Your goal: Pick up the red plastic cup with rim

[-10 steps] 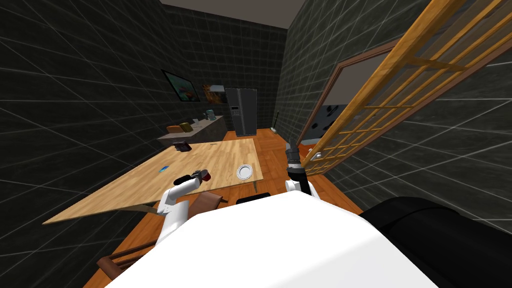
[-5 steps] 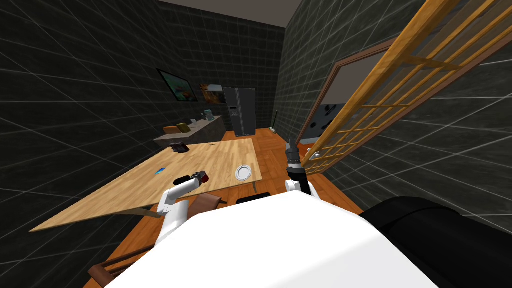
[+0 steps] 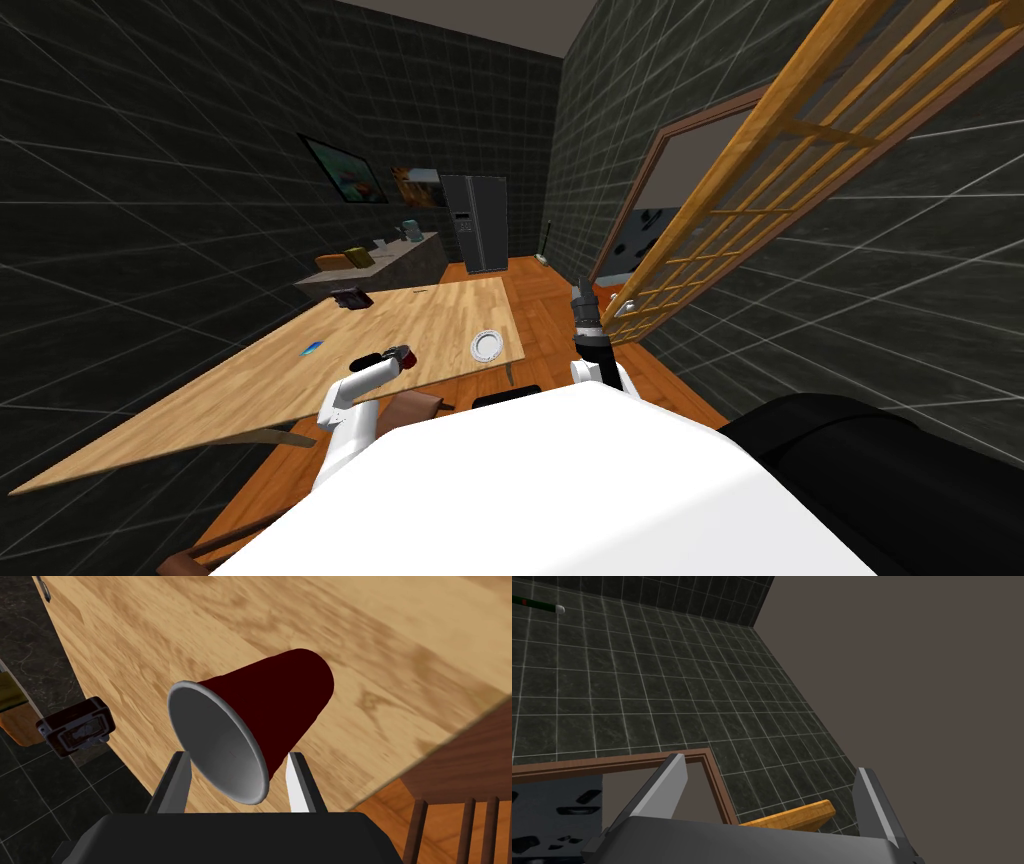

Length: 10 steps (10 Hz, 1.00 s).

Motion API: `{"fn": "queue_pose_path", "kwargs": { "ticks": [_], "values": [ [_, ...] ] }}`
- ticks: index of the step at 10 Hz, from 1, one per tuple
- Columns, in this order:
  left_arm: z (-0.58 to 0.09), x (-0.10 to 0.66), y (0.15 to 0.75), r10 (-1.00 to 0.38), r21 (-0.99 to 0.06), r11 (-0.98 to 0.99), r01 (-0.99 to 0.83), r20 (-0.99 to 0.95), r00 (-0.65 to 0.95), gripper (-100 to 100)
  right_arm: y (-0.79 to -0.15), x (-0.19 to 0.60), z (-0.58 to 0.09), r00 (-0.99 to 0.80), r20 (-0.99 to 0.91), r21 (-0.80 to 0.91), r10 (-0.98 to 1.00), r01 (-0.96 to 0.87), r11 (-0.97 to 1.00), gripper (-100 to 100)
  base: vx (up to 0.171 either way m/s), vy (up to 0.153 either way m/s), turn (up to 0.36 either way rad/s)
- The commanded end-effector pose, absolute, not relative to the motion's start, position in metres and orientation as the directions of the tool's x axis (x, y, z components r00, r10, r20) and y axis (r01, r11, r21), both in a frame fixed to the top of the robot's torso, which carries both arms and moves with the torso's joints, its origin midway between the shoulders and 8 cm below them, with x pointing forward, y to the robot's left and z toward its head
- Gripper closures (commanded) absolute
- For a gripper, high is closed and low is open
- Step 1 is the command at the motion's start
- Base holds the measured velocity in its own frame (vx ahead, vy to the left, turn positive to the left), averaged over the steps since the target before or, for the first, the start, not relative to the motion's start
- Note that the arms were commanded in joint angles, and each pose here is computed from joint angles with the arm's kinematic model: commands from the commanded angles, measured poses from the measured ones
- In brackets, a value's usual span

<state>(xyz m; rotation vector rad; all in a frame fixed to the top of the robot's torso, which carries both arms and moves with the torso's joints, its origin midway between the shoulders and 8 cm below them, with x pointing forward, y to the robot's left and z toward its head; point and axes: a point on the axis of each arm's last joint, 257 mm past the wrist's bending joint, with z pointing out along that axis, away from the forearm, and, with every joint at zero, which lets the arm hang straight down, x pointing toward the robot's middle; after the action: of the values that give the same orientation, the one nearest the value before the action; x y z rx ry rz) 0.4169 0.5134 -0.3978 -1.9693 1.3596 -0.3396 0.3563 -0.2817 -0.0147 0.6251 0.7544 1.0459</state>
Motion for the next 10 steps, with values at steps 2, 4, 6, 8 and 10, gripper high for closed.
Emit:
{"fn": "queue_pose_path", "kwargs": {
  "ticks": [2,4,6,8,10],
  "values": [
    [-0.398,0.416,0.513,-0.895,-0.677,-0.196,-0.709,-0.173,0.412,100,-0.282,0.356,-0.015,0.301,-0.247,0.764,0.921,-0.525,0.376,0,0.000,0.000,0.000],
    [-0.398,0.417,0.513,-0.895,-0.679,-0.195,-0.708,-0.173,0.412,100,-0.282,0.356,-0.015,0.301,-0.247,0.764,0.921,-0.525,0.376,0,0.000,0.000,0.000],
    [-0.391,0.419,0.509,-0.902,-0.678,-0.183,-0.712,-0.173,0.396,100,-0.282,0.356,-0.015,0.301,-0.247,0.764,0.921,-0.525,0.376,0,0.001,-0.020,0.083],
    [-0.384,0.420,0.504,-0.909,-0.678,-0.169,-0.715,-0.173,0.379,100,-0.282,0.356,-0.015,0.301,-0.247,0.764,0.921,-0.525,0.376,0,0.004,-0.061,0.137],
    [-0.388,0.418,0.505,-0.907,-0.677,-0.173,-0.715,-0.173,0.384,0,-0.282,0.356,-0.015,0.301,-0.247,0.764,0.921,-0.525,0.376,0,-0.001,-0.015,0.010]
  ]
}}
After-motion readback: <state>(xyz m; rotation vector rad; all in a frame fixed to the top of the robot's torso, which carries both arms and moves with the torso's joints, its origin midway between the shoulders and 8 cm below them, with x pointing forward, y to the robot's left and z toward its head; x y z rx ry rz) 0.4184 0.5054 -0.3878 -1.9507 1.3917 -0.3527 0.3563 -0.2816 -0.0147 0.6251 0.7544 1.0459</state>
